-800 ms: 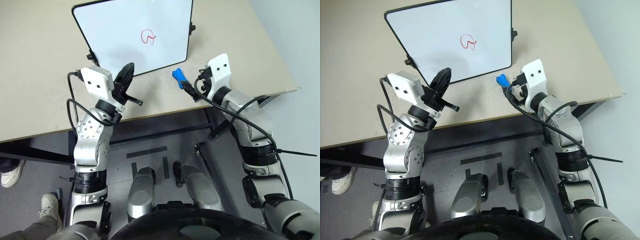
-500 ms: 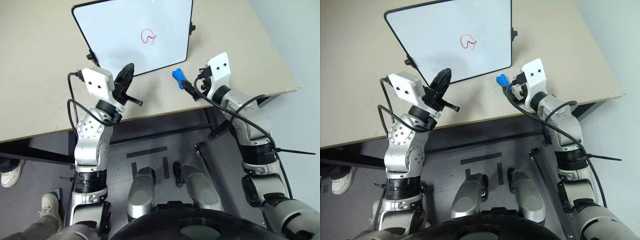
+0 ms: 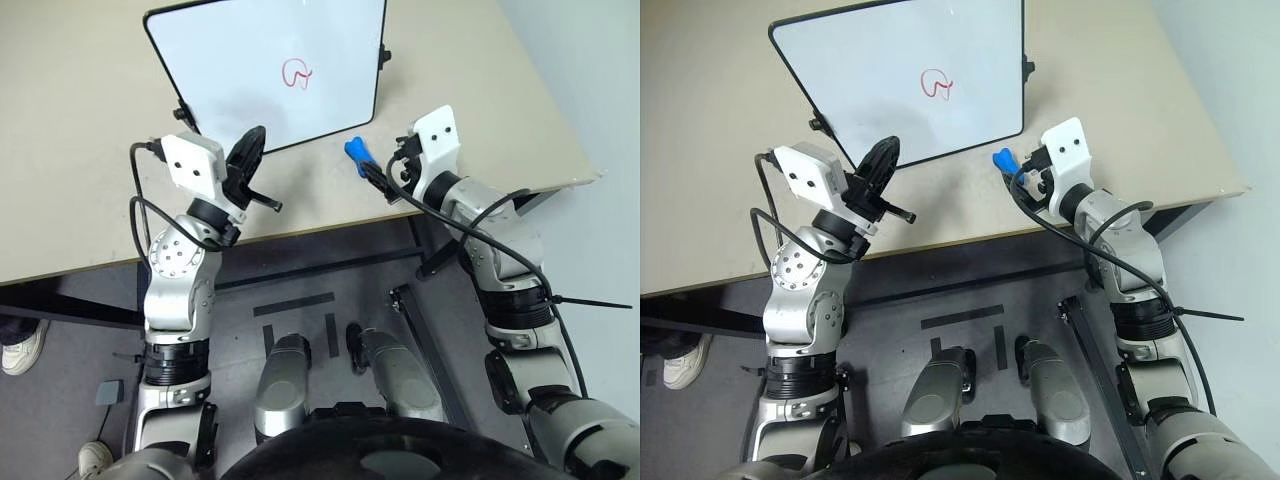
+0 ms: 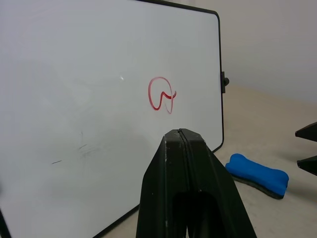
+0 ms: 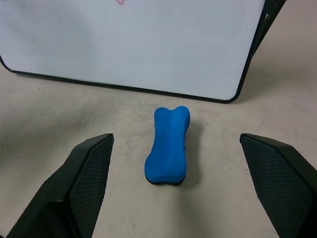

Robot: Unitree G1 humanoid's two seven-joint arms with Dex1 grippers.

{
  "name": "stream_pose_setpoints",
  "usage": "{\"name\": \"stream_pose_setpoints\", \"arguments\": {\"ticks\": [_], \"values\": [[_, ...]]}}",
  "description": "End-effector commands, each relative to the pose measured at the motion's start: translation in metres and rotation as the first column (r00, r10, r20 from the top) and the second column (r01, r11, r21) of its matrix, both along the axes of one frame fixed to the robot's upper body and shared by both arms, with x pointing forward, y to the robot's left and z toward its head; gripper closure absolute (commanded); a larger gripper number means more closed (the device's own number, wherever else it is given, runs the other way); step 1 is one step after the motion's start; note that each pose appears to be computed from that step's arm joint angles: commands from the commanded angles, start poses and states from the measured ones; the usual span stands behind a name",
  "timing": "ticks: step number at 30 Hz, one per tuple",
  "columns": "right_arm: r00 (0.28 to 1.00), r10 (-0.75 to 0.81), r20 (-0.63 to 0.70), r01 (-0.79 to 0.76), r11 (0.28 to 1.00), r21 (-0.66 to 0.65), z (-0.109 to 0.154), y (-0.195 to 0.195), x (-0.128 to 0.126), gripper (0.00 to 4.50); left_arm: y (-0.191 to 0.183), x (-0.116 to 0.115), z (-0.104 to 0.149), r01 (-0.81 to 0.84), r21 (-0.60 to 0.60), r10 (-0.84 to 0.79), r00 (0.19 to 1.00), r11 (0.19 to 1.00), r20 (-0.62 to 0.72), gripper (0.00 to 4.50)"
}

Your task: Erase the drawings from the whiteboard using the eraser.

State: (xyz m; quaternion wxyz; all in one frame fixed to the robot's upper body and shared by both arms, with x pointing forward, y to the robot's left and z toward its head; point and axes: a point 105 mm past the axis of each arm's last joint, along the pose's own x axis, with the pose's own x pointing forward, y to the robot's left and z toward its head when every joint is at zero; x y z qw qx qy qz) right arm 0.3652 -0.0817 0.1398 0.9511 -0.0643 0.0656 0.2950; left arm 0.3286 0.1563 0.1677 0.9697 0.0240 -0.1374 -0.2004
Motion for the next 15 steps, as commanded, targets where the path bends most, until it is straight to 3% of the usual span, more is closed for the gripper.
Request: {"name": "stream_pose_setpoints", "arguments": {"ticks": [1,15], "values": [[0.997,-0.002,0.075,0.001,1.0,0.004,0.0203,0.0029,0.0027,0.17,-0.0015,-0.0028,0.015,0.017,0.01,-0.018,0.999,1.0,0.049,4.5],[0.995,-0.037,0.093,0.039,0.999,-0.019,0.022,-0.0024,0.0113,0.17,-0.0025,0.0028,0.0108,0.048,0.012,-0.048,0.998,0.999,0.029,4.5]]}}
